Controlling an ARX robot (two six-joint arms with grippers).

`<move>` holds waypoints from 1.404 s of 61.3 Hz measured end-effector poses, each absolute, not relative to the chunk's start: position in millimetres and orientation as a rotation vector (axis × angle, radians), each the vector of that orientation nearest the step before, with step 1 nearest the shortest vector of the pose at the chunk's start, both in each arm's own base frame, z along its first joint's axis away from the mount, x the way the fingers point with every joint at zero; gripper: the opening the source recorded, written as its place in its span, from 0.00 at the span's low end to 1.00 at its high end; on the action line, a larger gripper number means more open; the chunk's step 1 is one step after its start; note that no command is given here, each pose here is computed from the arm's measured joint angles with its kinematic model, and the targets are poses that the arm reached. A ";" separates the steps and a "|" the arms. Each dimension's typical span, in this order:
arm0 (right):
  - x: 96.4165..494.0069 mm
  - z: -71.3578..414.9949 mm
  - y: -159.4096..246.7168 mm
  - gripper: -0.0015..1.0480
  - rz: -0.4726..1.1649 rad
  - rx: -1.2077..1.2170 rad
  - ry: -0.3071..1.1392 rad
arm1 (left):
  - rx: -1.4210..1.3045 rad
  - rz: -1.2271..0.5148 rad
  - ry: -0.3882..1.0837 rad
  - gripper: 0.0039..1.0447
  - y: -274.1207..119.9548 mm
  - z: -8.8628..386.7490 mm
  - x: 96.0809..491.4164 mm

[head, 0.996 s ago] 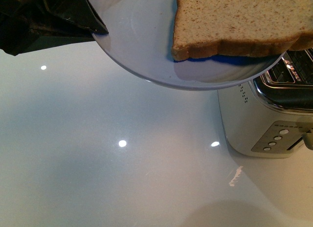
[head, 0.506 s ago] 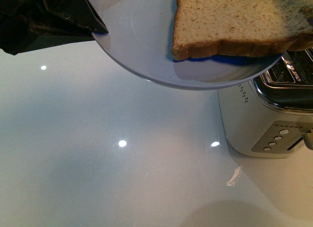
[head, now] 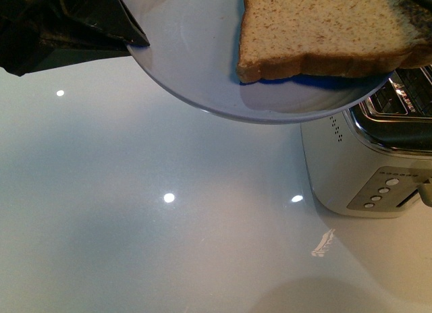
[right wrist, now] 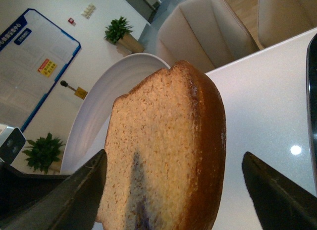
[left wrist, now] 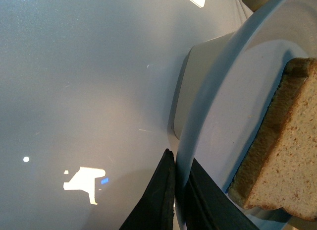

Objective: Left arm holds plate, right arm toasts bread

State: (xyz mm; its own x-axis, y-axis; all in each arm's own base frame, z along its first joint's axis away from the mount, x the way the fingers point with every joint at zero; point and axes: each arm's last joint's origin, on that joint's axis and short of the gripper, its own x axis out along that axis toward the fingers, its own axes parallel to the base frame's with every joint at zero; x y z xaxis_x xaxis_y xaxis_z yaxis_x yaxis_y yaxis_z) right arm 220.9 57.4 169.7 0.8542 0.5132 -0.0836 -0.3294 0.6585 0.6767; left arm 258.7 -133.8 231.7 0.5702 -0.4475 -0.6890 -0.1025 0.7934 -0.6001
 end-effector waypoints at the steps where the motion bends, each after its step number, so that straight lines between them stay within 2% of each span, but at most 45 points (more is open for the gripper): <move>1: 220.6 169.4 57.4 0.57 0.484 0.705 0.280 | -0.645 -0.220 0.958 0.03 -133.8 231.7 258.7; 18: 218.6 169.4 57.0 0.14 0.491 0.705 0.270 | -0.645 -0.219 0.958 0.03 -133.8 231.7 258.7; 25: 216.4 170.8 55.4 0.03 0.498 0.708 0.254 | -0.645 -0.220 0.958 0.03 -133.8 231.7 258.7; 44: 203.5 189.2 48.1 0.03 0.577 0.769 0.134 | -0.647 -0.222 0.960 0.03 -133.9 231.7 258.7; 52: 195.6 208.1 26.6 0.03 0.587 0.846 0.008 | -0.646 -0.222 0.959 0.03 -133.9 231.7 258.7; 56: 191.8 216.8 11.0 0.03 0.559 0.889 -0.053 | -0.646 -0.222 0.959 0.03 -133.9 231.7 258.7; 64: 183.8 225.1 -19.3 0.03 0.389 0.911 -0.103 | -0.647 -0.222 0.960 0.03 -133.9 231.7 258.7; 74: 176.4 243.9 -21.7 0.03 0.241 0.718 -0.120 | -0.647 -0.223 0.960 0.03 -134.0 231.7 258.6; 86: 182.7 235.5 5.6 0.03 0.123 0.356 -0.052 | -0.647 -0.221 0.959 0.03 -133.9 231.7 258.7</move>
State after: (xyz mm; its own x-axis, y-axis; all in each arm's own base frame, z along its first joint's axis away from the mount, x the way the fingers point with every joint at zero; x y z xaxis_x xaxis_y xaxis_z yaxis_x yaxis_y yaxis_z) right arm 182.7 5.6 235.5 0.9912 0.1107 0.0719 -0.1289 0.9298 0.3448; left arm 258.7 -133.9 231.7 0.5687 -0.4497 -0.6887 -0.1024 0.7921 -0.6018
